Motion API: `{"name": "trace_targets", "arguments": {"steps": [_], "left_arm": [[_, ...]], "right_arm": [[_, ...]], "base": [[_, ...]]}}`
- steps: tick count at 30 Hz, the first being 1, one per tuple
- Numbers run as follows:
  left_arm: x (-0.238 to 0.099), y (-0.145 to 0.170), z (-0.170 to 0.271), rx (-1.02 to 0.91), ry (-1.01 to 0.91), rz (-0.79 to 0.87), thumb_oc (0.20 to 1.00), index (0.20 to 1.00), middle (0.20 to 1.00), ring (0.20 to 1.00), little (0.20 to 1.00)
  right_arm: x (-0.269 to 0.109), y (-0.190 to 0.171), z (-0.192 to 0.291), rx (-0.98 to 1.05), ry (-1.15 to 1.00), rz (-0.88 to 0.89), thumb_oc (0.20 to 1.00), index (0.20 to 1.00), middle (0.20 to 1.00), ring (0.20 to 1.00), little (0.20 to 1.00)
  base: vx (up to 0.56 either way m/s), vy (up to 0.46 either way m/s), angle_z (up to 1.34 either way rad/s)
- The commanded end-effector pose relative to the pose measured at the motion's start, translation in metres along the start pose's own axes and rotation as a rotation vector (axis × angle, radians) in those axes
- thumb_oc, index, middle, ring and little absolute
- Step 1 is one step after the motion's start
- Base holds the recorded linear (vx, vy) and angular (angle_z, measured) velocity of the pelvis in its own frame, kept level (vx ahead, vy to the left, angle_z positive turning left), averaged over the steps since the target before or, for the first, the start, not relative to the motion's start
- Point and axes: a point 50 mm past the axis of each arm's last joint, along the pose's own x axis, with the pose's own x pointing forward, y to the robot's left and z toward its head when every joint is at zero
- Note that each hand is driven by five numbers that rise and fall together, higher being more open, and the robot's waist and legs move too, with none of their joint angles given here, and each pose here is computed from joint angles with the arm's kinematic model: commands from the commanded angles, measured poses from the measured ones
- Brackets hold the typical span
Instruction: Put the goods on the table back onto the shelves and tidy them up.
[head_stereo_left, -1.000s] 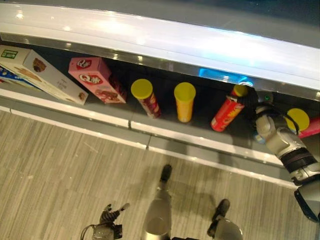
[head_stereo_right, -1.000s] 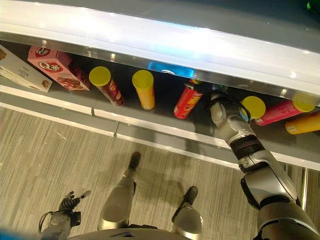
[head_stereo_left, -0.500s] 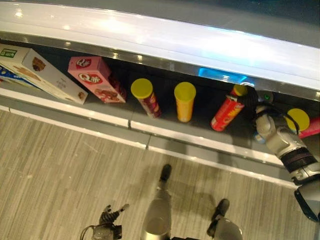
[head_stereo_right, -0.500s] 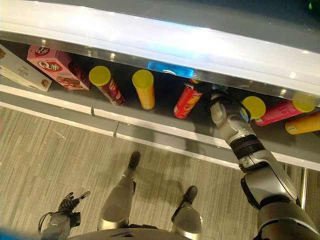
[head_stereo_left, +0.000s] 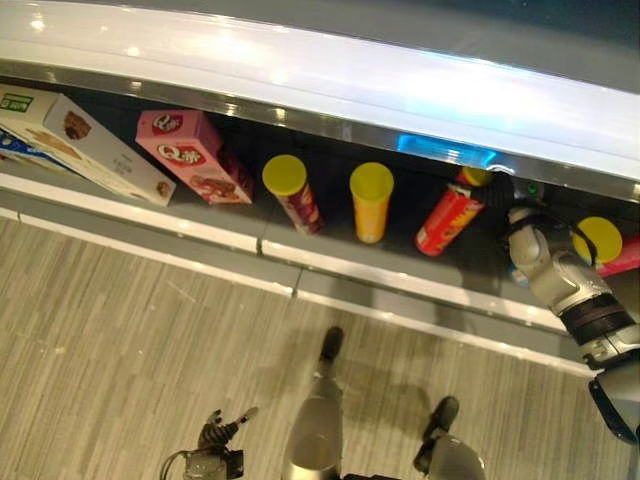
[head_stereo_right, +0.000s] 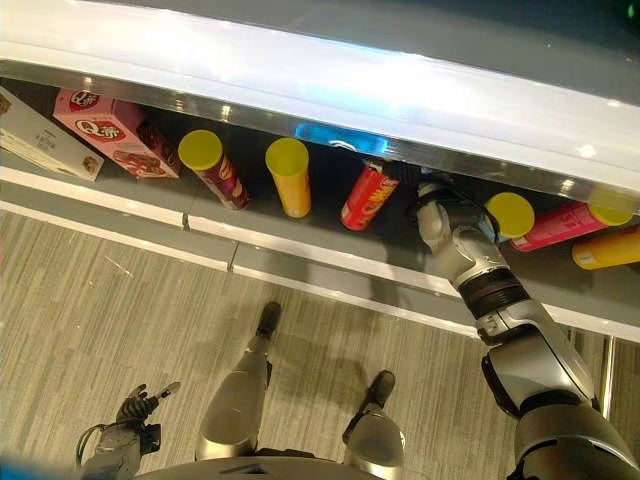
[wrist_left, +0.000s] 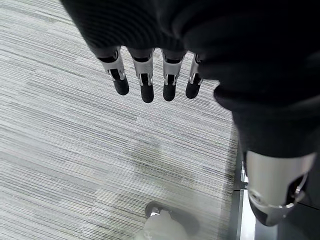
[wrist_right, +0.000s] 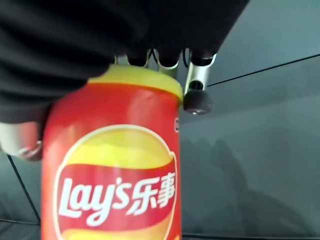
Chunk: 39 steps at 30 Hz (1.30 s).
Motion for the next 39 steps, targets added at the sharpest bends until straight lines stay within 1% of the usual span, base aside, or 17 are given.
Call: {"name": "trace_targets", "arguments": {"steps": [1,7,14,21,39], "left_arm": [[0.0,0.017,-0.005,0.039,0.02,0.07,1.0,1.0,1.0,1.0,1.0],[0.001,0.017,-0.004,0.042,0.019,0.071,1.0,1.0,1.0,1.0,1.0],[0.0,0.017,-0.006,0.044,0.023,0.07,1.0,1.0,1.0,1.0,1.0],[0.001,0.018,-0.005,0.047,0.019,0.072,1.0,1.0,1.0,1.0,1.0],[0.001,0.018,-0.006,0.058,0.023,0.067,1.0,1.0,1.0,1.0,1.0]], "right_arm": [[0.008,-0.036,0.017,-0.025,-0.127,-0.176,0.2,0.2,0.2,0.2,0.2],[0.003,-0.03,0.016,-0.017,-0.125,-0.153,0.2,0.2,0.2,0.2,0.2],[0.0,-0.032,0.016,-0.049,-0.147,-0.162,0.2,0.2,0.2,0.2,0.2],[0.002,-0.031,0.017,-0.11,-0.172,-0.137,0.2,0.2,0.2,0.2,0.2],[0.001,-0.022,0.016,-0.135,-0.176,-0.089,0.2,0.2,0.2,0.2,0.2]], "base": [[0.0,0.0,0.0],[0.0,0.0,0.0],[0.0,0.0,-0.01],[0.0,0.0,0.0],[0.0,0.0,0.0]]}}
